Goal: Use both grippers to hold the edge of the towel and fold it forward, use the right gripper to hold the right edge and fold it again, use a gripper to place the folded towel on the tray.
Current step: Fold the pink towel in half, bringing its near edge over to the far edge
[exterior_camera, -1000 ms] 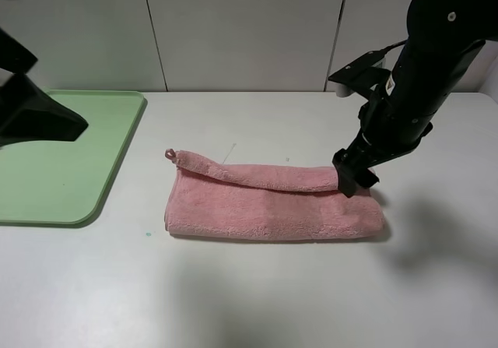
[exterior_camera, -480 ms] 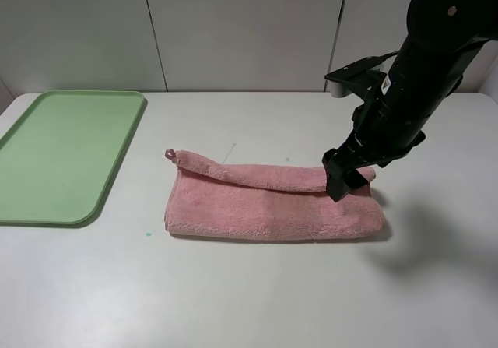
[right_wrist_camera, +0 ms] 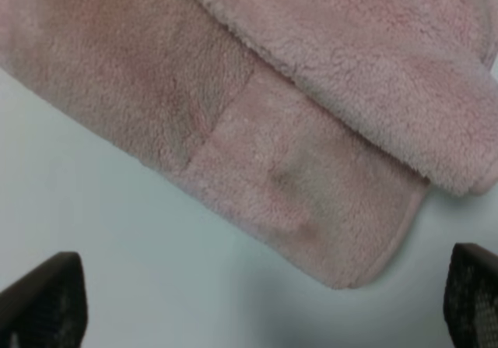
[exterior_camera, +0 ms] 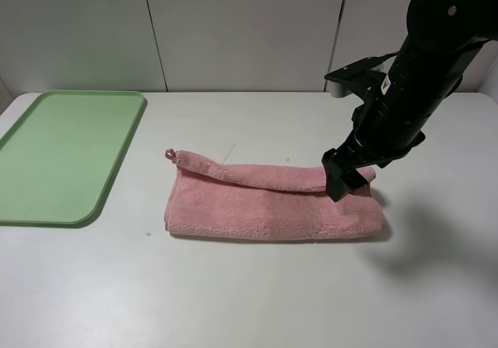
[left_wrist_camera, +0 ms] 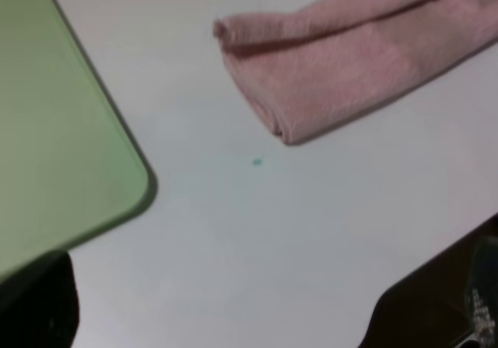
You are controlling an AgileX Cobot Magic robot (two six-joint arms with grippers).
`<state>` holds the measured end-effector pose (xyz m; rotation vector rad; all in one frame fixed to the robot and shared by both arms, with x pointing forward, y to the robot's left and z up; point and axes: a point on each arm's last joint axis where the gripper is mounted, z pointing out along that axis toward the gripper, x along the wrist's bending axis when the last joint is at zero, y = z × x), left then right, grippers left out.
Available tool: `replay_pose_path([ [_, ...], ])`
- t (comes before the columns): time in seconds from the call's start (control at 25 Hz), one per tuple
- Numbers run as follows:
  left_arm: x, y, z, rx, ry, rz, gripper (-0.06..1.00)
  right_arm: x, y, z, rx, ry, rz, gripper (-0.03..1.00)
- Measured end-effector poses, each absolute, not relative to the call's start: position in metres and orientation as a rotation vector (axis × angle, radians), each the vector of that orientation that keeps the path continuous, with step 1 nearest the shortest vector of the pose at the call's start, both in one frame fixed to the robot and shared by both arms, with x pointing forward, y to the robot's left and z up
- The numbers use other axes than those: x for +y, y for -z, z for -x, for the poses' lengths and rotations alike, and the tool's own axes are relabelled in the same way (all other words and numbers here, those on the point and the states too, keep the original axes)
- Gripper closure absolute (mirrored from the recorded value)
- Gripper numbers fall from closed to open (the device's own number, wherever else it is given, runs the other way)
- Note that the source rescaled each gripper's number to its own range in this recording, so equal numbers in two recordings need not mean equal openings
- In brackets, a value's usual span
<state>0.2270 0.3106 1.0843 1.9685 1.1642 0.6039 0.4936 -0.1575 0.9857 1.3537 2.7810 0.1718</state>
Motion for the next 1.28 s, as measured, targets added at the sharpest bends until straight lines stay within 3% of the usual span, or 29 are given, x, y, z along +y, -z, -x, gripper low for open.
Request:
replay_pose_path([
  [0.28, 0.313, -1.042, -0.230, 1.253, -0.607, -1.884, -0.05, -0.157, -0.986, -0.494, 2.778, -0.174, -1.363, -0.03],
  [0.88, 0.314, -1.040, -0.234, 1.296, -0.644, -1.824, -0.05, -0.156, -0.986, -0.493, 2.715, -0.190, -1.516, -0.03],
  [1.28, 0.312, -1.040, -0.231, 1.565, -0.792, -1.656, -0.05, -0.155, -0.986, -0.497, 2.589, -0.248, -1.692, -0.03],
])
